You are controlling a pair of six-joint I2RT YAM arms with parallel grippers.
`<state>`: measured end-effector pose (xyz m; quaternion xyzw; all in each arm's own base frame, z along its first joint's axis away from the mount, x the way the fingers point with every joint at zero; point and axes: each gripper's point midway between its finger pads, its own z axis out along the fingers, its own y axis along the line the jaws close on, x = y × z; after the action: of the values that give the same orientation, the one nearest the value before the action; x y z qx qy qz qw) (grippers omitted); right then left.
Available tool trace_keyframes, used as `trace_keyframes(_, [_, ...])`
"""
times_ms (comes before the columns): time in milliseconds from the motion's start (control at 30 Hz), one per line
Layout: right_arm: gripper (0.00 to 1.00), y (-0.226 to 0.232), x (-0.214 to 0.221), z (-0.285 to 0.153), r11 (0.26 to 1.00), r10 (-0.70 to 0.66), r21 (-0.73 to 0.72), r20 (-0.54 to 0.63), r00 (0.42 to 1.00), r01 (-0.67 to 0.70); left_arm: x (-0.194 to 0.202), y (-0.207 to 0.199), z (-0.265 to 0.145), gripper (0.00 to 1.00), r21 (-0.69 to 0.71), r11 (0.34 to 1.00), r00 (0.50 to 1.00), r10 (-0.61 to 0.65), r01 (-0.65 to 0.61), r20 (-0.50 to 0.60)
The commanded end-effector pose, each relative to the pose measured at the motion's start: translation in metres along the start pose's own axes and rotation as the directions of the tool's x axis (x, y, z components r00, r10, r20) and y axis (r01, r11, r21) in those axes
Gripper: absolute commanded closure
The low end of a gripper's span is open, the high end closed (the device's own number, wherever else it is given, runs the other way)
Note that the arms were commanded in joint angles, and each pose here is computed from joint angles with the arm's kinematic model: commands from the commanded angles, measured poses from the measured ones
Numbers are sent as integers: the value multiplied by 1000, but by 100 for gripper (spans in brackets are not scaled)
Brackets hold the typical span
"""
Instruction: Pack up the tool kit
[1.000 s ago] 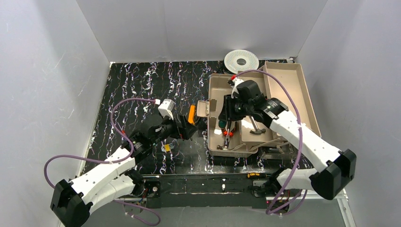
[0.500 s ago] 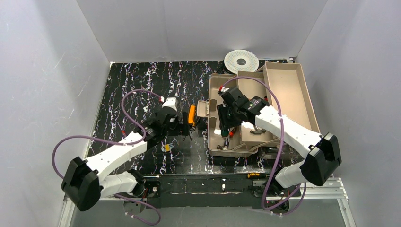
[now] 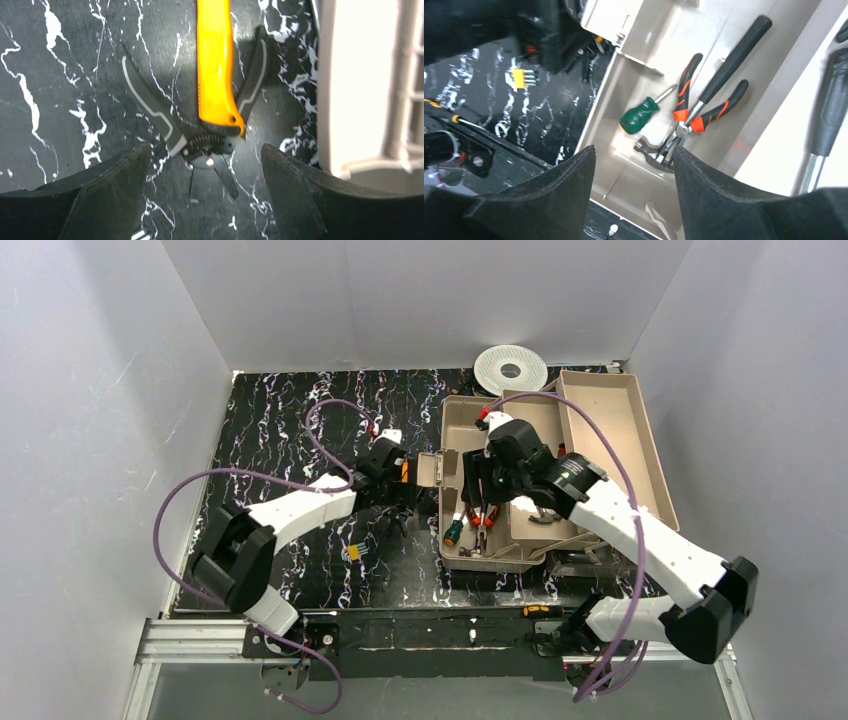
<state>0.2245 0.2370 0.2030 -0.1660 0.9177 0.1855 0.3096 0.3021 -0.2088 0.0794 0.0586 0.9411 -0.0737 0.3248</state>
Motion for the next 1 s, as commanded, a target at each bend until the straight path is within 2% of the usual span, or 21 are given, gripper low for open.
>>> trace_keyframes(0, [34, 10, -28, -25, 998, 6, -65, 169, 986, 6, -2, 9, 20, 23, -57, 998, 998, 0, -4, -67])
trace_keyframes(200, [35, 9, -36, -47, 995, 25, -95, 266, 964, 1, 9, 1, 52, 29, -33, 999, 987, -11, 6, -160])
trace_keyframes(300, [35, 7, -36, -51, 996, 25, -87, 277, 961, -1, 12, 5, 61, 36, -69, 998, 983, -11, -2, -184])
trace_keyframes(467, [35, 5, -35, -52, 997, 25, -83, 280, 960, -2, 20, 24, 65, 60, -149, 989, 975, -53, 21, -215])
trace_keyframes(600, [35, 7, -35, -50, 996, 25, -91, 277, 961, 0, 25, 36, 63, 75, -154, 987, 972, -89, 56, -217])
trace_keyframes(667, [36, 9, -35, -50, 995, 26, -101, 277, 961, 2, 27, 39, 61, 90, -148, 987, 969, -100, 68, -224])
trace_keyframes(700, [36, 10, -35, -51, 994, 28, -105, 277, 961, 1, 26, 41, 57, 100, -148, 986, 968, -112, 80, -224])
trace_keyframes(967, [35, 17, -36, -51, 990, 36, -143, 268, 963, 3, -10, 38, -6, 100, -25, 982, 983, -185, 185, 11])
